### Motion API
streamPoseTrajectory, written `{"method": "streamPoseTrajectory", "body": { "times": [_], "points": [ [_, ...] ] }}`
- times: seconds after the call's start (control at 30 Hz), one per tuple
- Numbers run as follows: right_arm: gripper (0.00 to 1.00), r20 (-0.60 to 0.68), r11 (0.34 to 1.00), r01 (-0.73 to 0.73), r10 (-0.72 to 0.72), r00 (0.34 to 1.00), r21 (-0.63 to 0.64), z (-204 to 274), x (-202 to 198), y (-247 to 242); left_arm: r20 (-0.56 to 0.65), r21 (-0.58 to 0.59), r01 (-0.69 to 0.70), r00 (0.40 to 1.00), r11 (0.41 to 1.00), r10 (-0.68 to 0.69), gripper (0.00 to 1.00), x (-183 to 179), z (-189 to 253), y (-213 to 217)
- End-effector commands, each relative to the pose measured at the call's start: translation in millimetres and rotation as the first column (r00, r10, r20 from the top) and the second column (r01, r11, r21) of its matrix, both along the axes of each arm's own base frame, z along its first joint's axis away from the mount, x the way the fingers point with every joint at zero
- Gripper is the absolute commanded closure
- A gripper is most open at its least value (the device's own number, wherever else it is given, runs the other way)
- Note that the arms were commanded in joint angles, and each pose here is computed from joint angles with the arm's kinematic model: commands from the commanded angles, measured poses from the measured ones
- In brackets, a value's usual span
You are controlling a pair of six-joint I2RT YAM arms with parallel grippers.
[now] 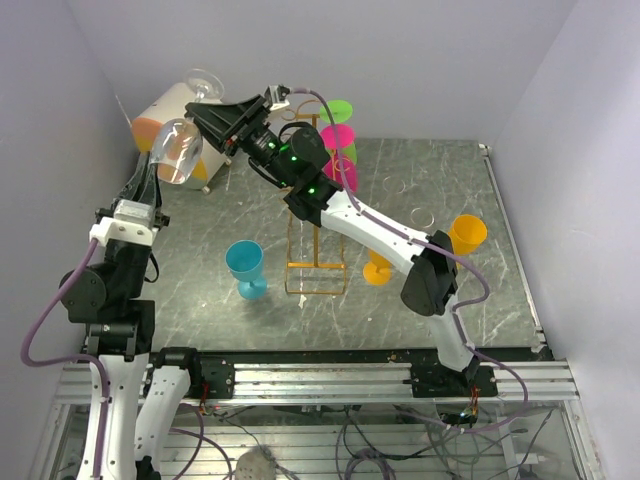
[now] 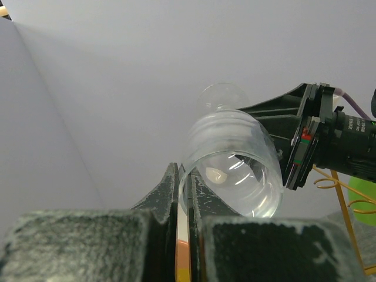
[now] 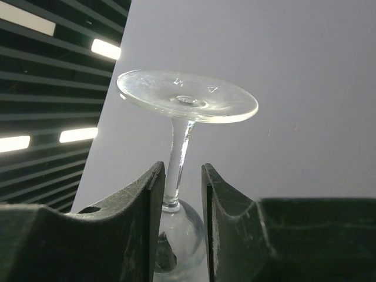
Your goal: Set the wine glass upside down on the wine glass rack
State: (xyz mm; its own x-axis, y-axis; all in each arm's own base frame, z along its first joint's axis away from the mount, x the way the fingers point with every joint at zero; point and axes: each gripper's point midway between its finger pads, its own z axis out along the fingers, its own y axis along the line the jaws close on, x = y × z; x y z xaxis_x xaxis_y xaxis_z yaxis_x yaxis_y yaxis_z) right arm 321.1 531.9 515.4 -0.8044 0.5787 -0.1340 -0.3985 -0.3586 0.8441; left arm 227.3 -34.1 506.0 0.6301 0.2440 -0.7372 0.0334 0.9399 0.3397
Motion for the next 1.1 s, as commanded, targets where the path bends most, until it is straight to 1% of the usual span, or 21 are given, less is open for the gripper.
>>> {"method": "streamPoseTrajectory", "body": {
  "times": [0.0,0.17,0.27,0.5,0.53,0.6,0.7,0.73,0.77,0.83,0.87,0.97,1.07],
  "points": [
    [0.71,0.014,0.998,-0.02,0.019,1.0,0.053,11,-4,1,0.078,0.005,0.018,0.997,1.0,-0.019,0.93,-12,17,-3],
    [0.86,0.018,0.998,-0.024,0.023,1.0,0.064,14,-4,0,0.072,0.003,0.022,0.997,1.0,-0.022,0.93,-9,12,-4],
    [1.0,0.02,0.996,-0.036,0.035,0.999,0.078,16,-6,-1,0.07,0.003,0.027,0.997,1.0,-0.027,0.93,-8,10,-5],
    [1.0,0.013,0.991,-0.073,0.072,0.997,0.115,21,-11,-1,0.044,-0.003,0.034,0.998,0.999,-0.034,0.93,-3,6,-5],
    [1.0,0.014,0.991,-0.068,0.067,0.998,0.118,23,-11,-2,0.032,-0.01,0.035,0.999,0.999,-0.035,0.9,-1,5,-5],
    [1.0,0.026,0.994,-0.04,0.037,0.999,0.097,23,-8,-4,-0.011,-0.011,0.047,0.999,0.999,-0.048,0.72,2,3,-7],
    [1.0,0.059,0.998,0.038,-0.041,0.997,0.058,30,1,-13,-0.083,-0.016,0.071,0.994,0.997,-0.072,0.49,-1,1,-11],
    [1.0,0.073,0.997,0.069,-0.072,0.995,0.045,33,4,-17,-0.123,-0.022,0.074,0.989,0.997,-0.076,0.4,-2,-4,-11],
    [1.0,0.086,0.995,0.098,-0.1,0.991,0.035,35,7,-20,-0.143,-0.026,0.077,0.987,0.997,-0.08,0.35,-6,-3,-12],
    [1.0,0.117,0.986,0.164,-0.164,0.98,0.008,41,13,-27,-0.211,-0.041,0.08,0.974,0.996,-0.087,0.29,-11,-8,-12],
    [1.0,0.13,0.979,0.202,-0.2,0.971,-0.002,46,17,-32,-0.26,-0.045,0.08,0.962,0.996,-0.089,0.27,-13,-14,-12],
    [1.0,0.181,0.952,0.304,-0.293,0.939,-0.039,54,21,-44,-0.356,-0.026,0.08,0.931,0.996,-0.085,0.25,-28,-23,-13],
    [1.0,0.219,0.924,0.377,-0.357,0.908,-0.058,59,23,-54,-0.371,-0.009,0.055,0.927,0.998,-0.054,0.22,-42,-23,-8]
  ]
}}
